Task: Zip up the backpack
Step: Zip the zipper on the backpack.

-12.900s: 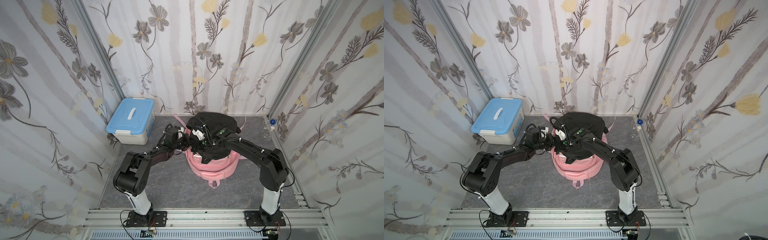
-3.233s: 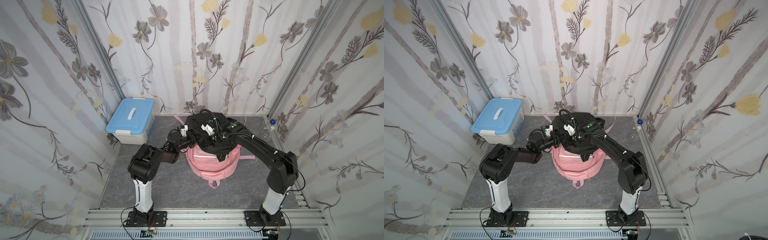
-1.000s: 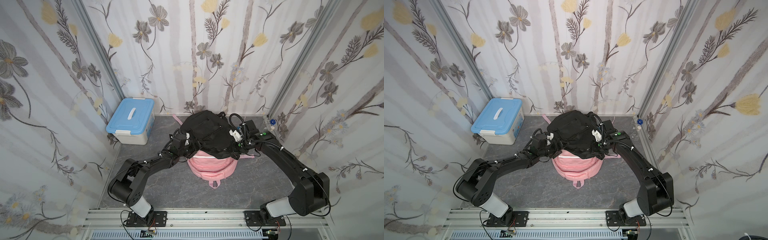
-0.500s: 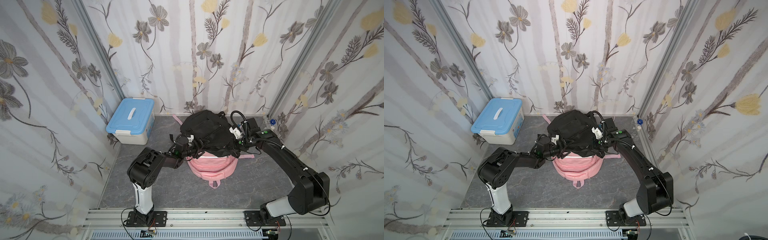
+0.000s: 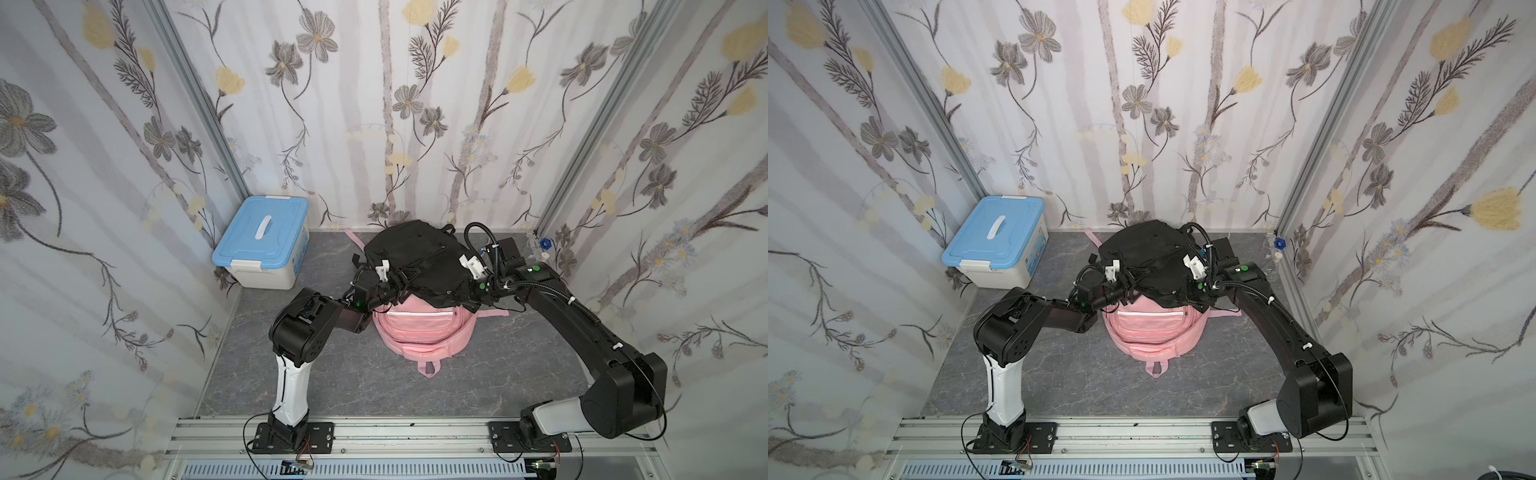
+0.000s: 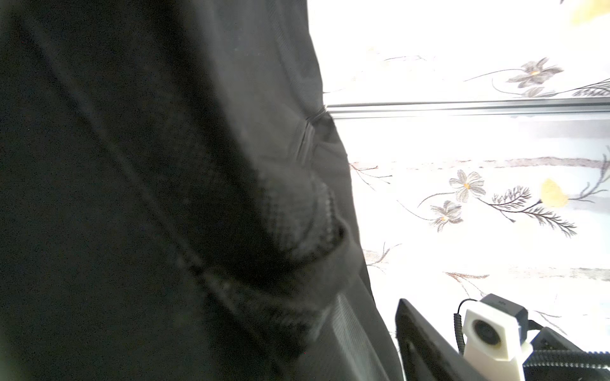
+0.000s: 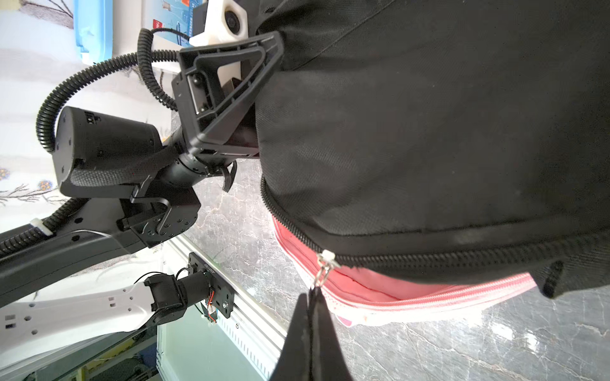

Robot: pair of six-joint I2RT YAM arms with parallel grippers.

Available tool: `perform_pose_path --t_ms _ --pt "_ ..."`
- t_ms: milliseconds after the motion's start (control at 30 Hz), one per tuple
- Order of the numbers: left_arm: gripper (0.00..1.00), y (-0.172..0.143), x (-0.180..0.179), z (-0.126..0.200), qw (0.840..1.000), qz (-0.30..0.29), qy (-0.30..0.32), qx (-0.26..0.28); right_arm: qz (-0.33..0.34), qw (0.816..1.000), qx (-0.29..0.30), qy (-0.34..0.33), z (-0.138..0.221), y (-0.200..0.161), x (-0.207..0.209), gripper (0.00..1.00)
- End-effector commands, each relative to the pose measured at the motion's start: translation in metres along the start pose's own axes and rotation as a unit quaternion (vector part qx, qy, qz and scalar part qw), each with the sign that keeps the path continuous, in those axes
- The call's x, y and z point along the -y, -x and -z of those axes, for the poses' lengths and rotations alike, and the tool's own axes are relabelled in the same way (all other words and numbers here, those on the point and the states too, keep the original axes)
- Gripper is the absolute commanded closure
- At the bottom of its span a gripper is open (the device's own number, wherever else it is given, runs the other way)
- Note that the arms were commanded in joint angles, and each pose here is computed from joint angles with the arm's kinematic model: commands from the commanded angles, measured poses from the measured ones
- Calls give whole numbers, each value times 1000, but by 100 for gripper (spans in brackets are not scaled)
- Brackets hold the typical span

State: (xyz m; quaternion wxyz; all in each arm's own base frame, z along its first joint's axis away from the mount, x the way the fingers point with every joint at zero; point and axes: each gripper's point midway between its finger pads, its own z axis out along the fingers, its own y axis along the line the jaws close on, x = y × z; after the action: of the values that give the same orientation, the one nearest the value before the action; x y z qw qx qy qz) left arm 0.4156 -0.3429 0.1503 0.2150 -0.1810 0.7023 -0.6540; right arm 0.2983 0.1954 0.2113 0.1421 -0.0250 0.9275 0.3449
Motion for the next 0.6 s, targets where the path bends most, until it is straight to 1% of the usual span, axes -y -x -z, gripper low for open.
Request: perform_pose_path --t_ms 0,67,133,233,267,367,433,567 --pt "35 3 36 -4 998 -17 -66 2 -12 999 -32 41 3 -17 -14 100" --pt "44 3 37 -7 997 -15 -74 -1 -16 998 -40 53 3 -22 -17 100" --pt "48 2 39 -9 997 -14 -82 -7 -15 997 -46 55 3 -25 -18 100" --pt "57 0 39 -10 996 -12 -90 -10 -15 997 -55 61 3 -29 -20 100" --pt "62 1 37 -10 996 -9 -90 -9 -14 996 -55 62 3 -29 -20 100" --pt "89 0 34 -10 995 -1 -95 -11 -15 997 -58 57 0 -29 -16 100" --pt "100 0 35 -10 995 -3 -95 -13 -15 997 -59 54 -1 -28 -15 100" --pt "100 -1 37 -8 995 -8 -94 -11 -10 998 -52 37 -1 -25 -11 100"
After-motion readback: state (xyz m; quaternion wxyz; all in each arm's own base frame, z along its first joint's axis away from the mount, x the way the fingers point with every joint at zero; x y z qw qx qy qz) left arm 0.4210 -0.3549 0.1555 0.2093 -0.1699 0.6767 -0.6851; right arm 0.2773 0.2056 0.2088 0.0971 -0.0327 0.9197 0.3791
